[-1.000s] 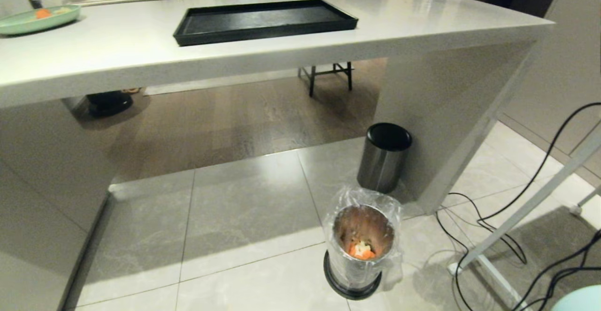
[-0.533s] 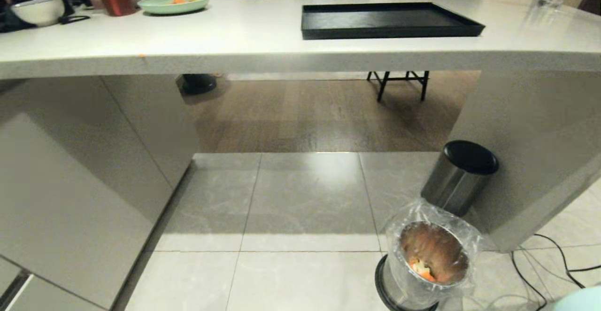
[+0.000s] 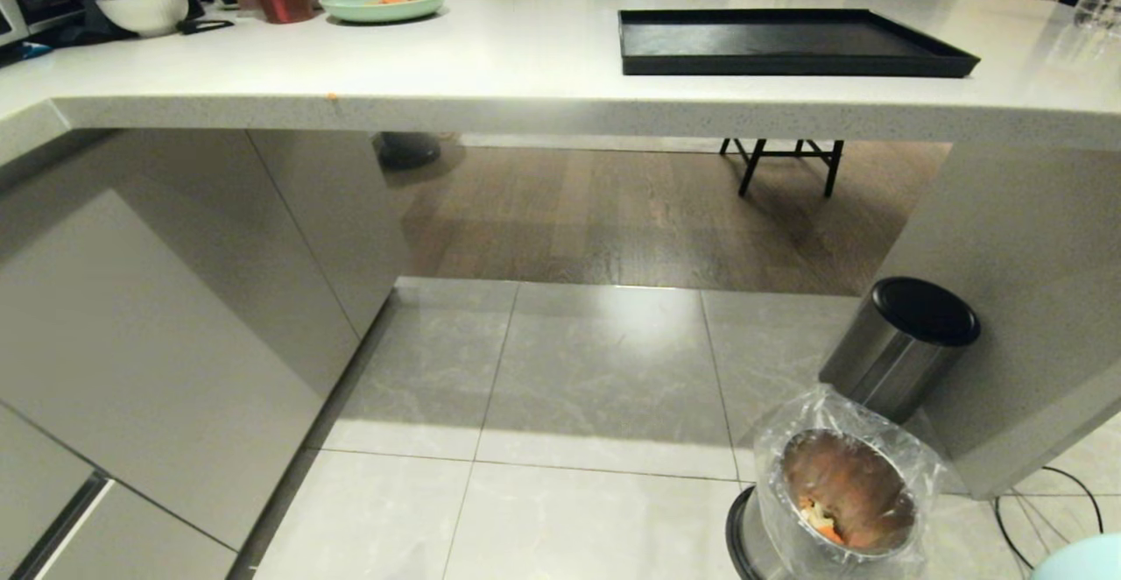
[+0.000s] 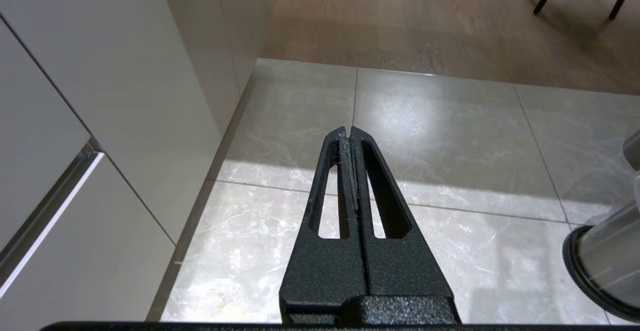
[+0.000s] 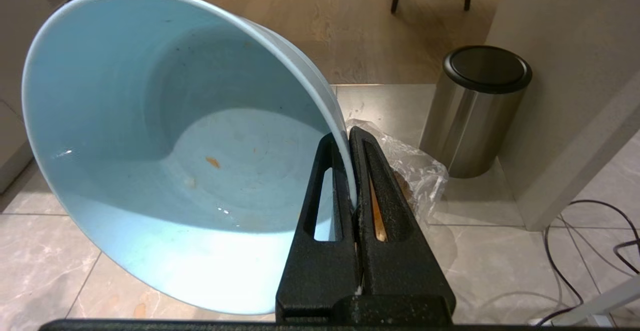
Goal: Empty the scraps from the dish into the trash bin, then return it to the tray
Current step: Put the bowl back to the table
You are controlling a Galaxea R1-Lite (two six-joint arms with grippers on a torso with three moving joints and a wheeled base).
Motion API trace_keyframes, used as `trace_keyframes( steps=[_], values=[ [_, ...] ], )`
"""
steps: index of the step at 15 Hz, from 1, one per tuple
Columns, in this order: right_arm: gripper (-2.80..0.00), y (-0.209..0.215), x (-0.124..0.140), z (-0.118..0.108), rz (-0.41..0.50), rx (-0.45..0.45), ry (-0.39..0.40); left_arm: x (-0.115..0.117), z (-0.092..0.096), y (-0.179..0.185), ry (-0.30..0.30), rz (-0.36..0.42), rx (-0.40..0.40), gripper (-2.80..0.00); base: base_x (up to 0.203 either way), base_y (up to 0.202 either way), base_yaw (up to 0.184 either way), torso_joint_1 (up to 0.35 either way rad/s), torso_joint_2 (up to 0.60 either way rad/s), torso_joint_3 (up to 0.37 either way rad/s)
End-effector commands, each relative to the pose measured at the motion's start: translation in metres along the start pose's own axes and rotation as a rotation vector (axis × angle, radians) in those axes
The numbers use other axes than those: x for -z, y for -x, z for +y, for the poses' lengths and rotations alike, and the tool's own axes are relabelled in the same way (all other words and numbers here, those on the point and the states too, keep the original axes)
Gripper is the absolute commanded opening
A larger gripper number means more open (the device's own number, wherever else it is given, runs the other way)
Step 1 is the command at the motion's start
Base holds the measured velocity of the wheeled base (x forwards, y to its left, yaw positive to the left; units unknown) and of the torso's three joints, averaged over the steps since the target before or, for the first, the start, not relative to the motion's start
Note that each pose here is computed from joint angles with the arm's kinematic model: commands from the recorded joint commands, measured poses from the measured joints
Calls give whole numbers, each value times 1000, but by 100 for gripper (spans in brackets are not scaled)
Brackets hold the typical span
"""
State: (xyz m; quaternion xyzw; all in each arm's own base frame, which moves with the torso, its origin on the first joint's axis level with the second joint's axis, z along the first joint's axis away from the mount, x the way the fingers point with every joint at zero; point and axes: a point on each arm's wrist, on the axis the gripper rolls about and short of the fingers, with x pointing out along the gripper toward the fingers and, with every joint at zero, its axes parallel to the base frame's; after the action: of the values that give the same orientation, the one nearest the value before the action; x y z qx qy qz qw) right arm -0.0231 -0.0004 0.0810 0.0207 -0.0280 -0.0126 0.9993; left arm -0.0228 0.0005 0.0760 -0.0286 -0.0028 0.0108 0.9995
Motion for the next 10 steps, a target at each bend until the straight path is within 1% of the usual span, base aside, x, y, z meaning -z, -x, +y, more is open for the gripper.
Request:
trace_keyframes(
  steps=[1,10],
  values=[
    [-280,0,0,0,0,0,-1,0,0,0,1,0,-1,-280,0,0,0,0,0,0],
    [-280,0,0,0,0,0,-1,0,0,0,1,0,0,-280,0,0,0,0,0,0]
  ],
)
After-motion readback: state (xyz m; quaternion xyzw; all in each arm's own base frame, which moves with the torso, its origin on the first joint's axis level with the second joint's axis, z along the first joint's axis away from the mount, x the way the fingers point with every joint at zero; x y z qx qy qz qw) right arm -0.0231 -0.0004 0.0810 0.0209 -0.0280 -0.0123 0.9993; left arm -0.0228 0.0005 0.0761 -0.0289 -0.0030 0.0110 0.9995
